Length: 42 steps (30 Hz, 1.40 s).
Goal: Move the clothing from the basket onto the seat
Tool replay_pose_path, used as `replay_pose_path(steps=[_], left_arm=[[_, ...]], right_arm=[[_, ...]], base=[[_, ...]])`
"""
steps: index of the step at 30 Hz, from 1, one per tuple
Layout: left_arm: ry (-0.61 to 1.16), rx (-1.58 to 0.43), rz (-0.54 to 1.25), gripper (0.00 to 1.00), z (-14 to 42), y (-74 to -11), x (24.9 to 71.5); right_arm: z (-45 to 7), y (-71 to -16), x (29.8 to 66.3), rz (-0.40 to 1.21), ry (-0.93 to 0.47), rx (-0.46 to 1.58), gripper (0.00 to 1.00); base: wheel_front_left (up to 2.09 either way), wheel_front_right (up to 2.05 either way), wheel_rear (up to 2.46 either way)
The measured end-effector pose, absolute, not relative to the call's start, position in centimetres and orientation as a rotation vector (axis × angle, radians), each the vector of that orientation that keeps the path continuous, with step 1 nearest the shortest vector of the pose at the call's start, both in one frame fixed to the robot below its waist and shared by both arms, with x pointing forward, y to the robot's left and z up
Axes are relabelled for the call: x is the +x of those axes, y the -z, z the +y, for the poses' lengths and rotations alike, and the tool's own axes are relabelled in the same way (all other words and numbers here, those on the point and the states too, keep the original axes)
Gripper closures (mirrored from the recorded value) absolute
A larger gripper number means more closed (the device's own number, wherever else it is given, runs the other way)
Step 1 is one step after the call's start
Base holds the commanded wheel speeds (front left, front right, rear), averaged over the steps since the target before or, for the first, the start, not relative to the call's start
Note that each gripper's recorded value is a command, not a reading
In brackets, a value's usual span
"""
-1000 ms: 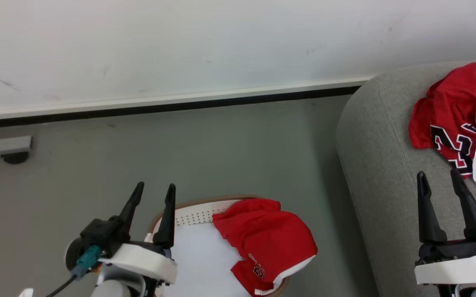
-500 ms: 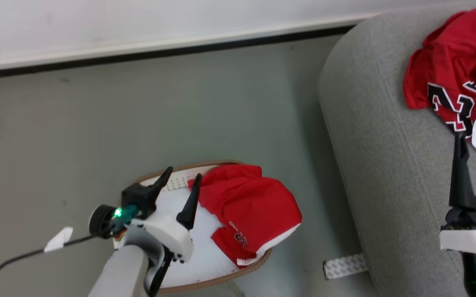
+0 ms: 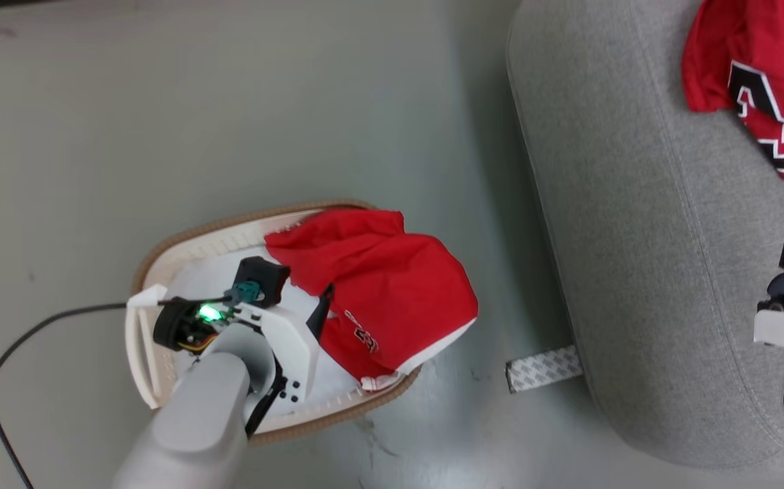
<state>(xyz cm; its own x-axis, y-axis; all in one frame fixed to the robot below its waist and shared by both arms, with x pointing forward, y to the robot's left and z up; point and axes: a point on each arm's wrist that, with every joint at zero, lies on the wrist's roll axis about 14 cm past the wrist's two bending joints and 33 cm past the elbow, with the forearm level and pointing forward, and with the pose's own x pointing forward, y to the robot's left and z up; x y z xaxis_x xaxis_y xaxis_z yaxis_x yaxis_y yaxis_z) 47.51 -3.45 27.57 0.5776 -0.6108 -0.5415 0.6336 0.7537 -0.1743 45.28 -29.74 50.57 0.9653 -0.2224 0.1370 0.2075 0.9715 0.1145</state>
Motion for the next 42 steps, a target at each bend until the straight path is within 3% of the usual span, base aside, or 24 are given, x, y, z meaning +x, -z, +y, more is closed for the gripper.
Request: replay_pose_path(steps=[13,33,34,35,42], left_arm=[[0.758,0.101,0.868,0.0,-3.3,-18.5,48.1],[0.822,0.085,0.882,0.01,-7.3,-15.7,50.0],[0.822,0.083,0.882,0.28,-7.4,-15.6,50.1],[0.825,0.085,0.88,1.0,-7.4,-15.6,50.2],[0.837,0.083,0.873,1.0,-7.9,-15.4,50.3]], right_arm=[[-30.1,-48.2,48.6,-0.135,0.226,0.073,0.0],[-30.2,-45.6,48.7,-0.067,0.233,0.075,0.0],[-30.2,-45.5,48.7,-0.065,0.234,0.079,0.0],[-30.2,-45.4,48.7,-0.061,0.234,0.081,0.0],[-30.4,-44.8,48.5,-0.046,0.244,0.093,0.0]], base=[[0.0,0.0,0.0],[0.0,0.0,0.0],[0.0,0.0,0.0],[0.0,0.0,0.0],[0.0,0.0,0.0]])
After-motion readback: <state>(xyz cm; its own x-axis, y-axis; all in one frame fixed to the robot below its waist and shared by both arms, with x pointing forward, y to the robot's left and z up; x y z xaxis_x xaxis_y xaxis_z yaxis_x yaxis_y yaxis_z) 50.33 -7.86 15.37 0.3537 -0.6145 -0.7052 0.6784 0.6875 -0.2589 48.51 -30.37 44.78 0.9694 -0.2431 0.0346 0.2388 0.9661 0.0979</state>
